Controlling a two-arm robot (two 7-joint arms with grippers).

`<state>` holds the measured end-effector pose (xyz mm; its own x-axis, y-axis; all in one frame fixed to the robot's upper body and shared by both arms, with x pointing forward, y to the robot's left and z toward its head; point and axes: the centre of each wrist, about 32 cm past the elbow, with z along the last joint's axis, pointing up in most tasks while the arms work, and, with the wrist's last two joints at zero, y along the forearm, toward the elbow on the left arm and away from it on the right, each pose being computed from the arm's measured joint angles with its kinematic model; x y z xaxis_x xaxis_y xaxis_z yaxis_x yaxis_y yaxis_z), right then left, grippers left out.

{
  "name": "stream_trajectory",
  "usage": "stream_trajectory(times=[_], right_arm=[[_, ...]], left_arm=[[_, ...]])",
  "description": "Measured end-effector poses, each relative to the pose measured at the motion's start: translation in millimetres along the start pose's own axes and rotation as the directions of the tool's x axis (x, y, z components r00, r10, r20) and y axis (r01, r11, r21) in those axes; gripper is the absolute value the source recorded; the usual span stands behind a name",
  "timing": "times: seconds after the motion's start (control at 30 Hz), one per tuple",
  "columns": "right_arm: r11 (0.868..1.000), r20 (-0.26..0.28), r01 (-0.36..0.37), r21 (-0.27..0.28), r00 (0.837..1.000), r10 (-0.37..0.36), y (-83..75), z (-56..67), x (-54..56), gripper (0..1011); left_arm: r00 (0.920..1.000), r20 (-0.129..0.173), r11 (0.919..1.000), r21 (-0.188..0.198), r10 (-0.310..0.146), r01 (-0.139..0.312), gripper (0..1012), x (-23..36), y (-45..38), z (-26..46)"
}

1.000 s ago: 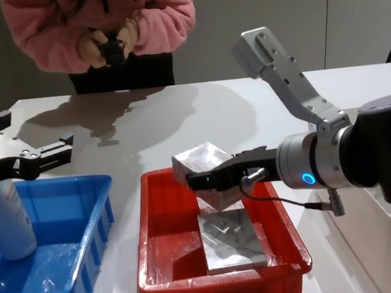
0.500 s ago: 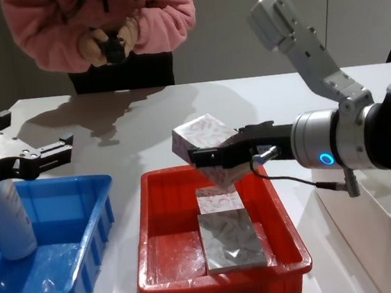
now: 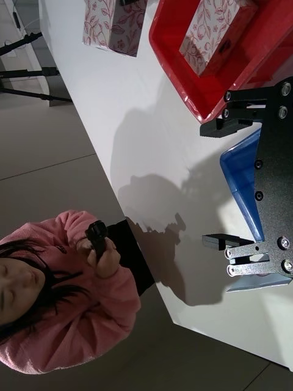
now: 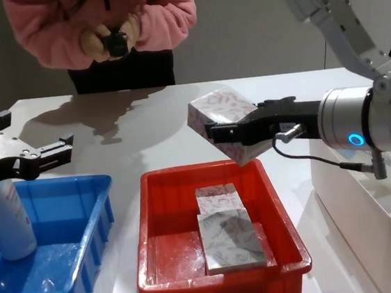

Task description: Bimanual collaborative sorting of washing and personal care products

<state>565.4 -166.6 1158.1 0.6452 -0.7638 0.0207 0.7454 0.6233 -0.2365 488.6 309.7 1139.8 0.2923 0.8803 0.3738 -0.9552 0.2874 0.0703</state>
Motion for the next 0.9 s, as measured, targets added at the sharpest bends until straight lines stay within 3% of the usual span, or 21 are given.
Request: stream_trajectory(times=[0.9], right_arm=[[0.991,-0.019,0.128,0.026,0.992,-0.128,-48.8,-2.6,19.7,788]], left_arm=[[1.0,0.0,1.0,0.0,0.0,0.0,1001,0.0,0.0,0.0]])
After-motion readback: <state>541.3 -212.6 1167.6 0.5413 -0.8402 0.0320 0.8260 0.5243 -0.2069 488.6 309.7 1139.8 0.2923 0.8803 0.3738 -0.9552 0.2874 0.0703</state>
